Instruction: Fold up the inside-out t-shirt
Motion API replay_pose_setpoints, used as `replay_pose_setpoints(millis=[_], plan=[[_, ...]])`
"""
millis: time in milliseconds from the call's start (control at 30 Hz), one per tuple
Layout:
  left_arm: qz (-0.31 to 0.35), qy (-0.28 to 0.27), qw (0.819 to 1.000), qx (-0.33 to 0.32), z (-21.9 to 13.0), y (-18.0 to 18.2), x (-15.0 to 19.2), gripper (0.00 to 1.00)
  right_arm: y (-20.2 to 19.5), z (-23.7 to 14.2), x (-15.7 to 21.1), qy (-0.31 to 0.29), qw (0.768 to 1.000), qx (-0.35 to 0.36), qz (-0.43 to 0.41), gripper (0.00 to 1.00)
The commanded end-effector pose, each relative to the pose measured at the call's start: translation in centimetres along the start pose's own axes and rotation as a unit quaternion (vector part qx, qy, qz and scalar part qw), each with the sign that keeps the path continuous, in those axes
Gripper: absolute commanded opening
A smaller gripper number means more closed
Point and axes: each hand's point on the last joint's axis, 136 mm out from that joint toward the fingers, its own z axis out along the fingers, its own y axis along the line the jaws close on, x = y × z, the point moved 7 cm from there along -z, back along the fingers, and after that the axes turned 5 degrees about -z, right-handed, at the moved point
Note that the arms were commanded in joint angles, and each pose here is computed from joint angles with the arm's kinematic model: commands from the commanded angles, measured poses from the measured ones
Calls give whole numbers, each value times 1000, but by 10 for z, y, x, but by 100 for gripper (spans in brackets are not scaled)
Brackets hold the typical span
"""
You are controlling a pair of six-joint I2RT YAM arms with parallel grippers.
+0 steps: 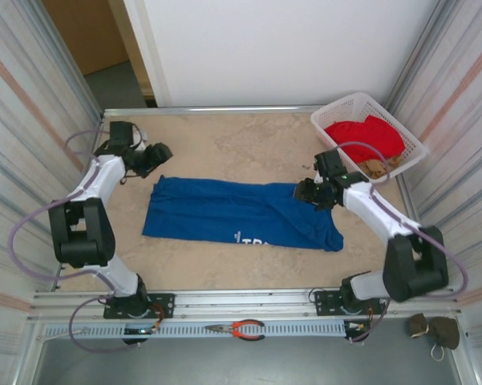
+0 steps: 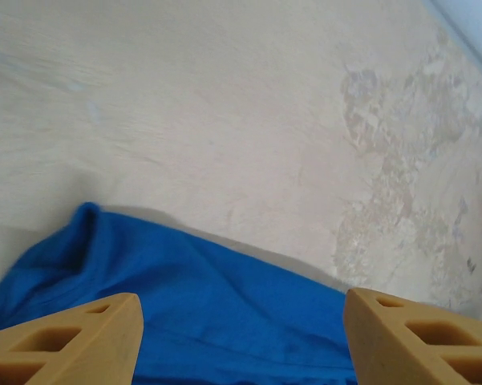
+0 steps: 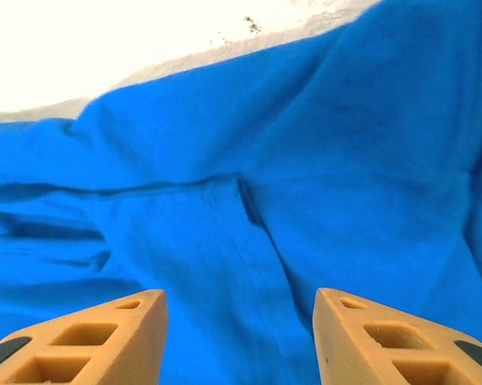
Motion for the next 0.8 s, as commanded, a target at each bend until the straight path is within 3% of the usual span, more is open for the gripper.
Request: replay_pose_setpoints(millis=[0,267,333,467,767], plan=[[13,53,998,-33,25,5,14,67,8,20,-11,14,999,-9,-33,49],[7,85,994,-61,57,26,32,67,10,60,-10,51,998,-9,-29,45],[4,91,994,-67,62,31,36,67,12,66,-9,56,998,-14,-30,36],[3,98,992,-78,68,39,41,67,16,64,-7,59,997,-19,-34,0],[-1,103,992,-77,73,46,48,67,44,12,6,17,997,-51,-60,0]])
